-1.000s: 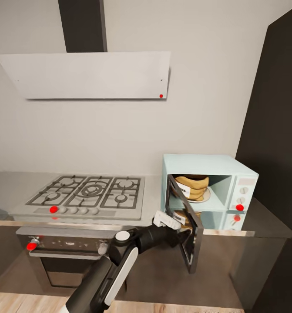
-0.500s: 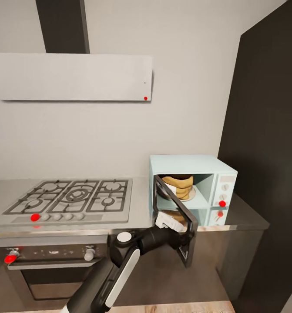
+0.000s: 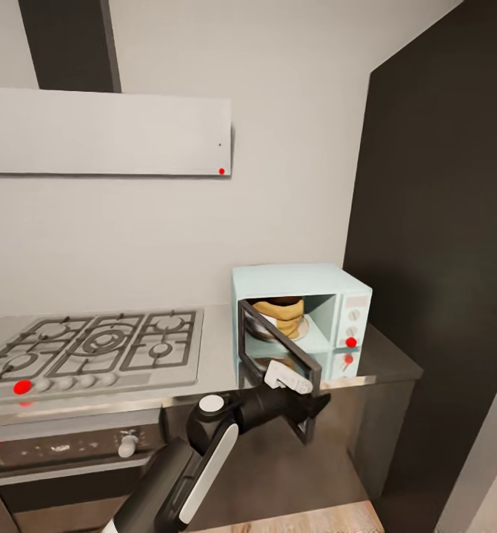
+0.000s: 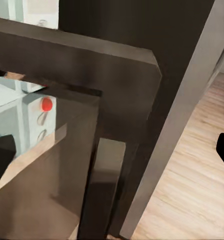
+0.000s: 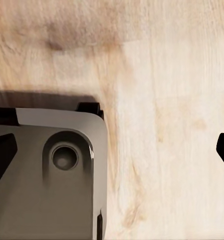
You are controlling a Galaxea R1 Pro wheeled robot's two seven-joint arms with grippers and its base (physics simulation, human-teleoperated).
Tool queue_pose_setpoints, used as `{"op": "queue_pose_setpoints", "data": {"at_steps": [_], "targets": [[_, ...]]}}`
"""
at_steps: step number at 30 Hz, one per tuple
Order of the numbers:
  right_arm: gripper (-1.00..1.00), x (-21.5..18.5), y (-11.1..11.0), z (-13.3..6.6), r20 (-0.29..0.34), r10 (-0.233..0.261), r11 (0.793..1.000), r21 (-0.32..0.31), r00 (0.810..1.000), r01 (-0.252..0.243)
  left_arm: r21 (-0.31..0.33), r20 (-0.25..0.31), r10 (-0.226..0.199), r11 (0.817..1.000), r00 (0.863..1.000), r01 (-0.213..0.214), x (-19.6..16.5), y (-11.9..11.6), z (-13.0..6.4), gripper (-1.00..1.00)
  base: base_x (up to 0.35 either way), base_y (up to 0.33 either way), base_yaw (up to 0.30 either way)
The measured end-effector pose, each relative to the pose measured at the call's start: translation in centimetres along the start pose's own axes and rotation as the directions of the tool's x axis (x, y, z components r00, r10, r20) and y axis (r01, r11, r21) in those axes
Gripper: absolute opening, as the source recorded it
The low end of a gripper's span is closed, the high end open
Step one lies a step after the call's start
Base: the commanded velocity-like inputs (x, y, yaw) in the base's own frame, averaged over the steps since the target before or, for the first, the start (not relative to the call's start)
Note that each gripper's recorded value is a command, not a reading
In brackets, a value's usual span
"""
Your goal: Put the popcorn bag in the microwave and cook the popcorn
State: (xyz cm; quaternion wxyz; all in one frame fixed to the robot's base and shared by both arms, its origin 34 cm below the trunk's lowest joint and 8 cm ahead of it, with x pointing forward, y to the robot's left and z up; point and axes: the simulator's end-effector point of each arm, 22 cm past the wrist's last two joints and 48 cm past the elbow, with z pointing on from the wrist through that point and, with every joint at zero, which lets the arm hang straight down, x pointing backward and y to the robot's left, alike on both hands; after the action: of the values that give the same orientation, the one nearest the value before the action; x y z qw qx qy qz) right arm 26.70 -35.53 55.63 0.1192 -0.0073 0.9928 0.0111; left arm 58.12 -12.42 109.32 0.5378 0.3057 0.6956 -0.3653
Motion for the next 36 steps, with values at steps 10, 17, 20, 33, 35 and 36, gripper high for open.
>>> {"op": "queue_pose_setpoints", "data": {"at_steps": [10,17,20,33,35,36], "targets": [[1.00,-0.3,0.0,0.0,0.008,0.000,1.000,0.000,1.000,0.000,-0.003,0.005,0.008,1.000,1.000,-0.008,-0.4,-0.1,-0.2,1.00,0.000,0.000,-0.209],[1.00,-0.6,0.0,-0.1,0.014,0.000,1.000,0.000,1.000,0.000,-0.152,0.008,0.008,0.988,1.000,-0.007,-0.7,3.1,-0.5,1.00,0.000,0.000,-0.209],[1.00,-0.6,0.0,-0.1,0.017,0.000,1.000,0.000,1.000,0.000,-0.214,0.010,0.010,0.977,1.000,-0.008,-0.8,4.4,-0.8,1.00,0.000,0.000,-0.209],[1.00,-1.1,0.0,-0.1,0.028,-0.001,1.000,0.000,1.000,0.001,-0.247,0.012,0.040,0.968,0.999,-0.036,-1.3,4.9,-1.3,1.00,0.000,0.000,-0.209],[1.00,-1.1,0.0,-0.1,0.030,-0.001,1.000,0.000,1.000,0.001,-0.224,0.021,0.022,0.975,1.000,-0.017,-1.5,4.2,-1.1,1.00,0.000,0.000,-0.209],[1.00,-1.2,0.0,-0.1,0.031,-0.001,1.000,0.000,1.000,0.001,-0.222,0.026,0.024,0.975,0.999,-0.018,-1.7,4.1,-1.2,1.00,0.000,0.000,-0.209]]}}
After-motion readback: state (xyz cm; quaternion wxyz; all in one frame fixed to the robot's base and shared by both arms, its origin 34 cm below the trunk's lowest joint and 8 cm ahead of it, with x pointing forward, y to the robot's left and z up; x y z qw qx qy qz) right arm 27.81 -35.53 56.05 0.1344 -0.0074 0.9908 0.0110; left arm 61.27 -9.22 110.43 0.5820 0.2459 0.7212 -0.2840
